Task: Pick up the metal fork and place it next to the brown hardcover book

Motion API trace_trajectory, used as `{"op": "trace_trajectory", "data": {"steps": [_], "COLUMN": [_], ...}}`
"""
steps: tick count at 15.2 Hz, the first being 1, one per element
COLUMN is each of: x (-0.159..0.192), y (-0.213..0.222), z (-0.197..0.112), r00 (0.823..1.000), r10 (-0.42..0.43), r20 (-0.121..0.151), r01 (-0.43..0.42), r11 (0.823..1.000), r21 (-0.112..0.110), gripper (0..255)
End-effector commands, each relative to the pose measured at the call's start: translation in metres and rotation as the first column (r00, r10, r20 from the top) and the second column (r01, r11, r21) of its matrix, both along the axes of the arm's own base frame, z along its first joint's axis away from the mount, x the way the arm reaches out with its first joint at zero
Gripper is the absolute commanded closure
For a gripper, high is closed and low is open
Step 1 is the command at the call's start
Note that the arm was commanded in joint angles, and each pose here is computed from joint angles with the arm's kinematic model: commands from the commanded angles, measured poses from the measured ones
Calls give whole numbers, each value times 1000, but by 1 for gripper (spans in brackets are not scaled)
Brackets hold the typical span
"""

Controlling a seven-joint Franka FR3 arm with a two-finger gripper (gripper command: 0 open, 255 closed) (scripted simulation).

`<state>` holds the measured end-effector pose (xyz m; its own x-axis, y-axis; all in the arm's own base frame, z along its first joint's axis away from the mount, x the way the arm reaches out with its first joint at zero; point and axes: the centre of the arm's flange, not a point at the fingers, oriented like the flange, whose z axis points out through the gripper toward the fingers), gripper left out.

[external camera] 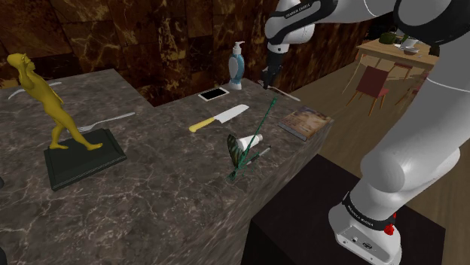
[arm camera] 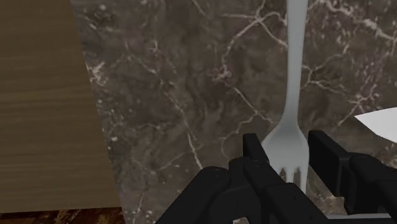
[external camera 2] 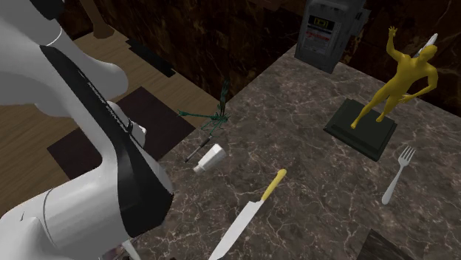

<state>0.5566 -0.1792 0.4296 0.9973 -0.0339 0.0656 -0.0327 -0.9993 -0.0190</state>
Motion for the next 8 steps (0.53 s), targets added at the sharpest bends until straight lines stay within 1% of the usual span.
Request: {"op": "trace_trajectory", "data": {"steps": [1,3,8], "x": [-4,-5,-5], "y": [-27,-45,-45], "z": [1,1,-25], "r00": [1000,1000,1000], "r10": [2,2,2], "r20": [0,0,0], "r01": [-2,-2,-2], "r11": [1000,1000,1000], "r21": [0,0,0], "gripper": [255,255,255]}}
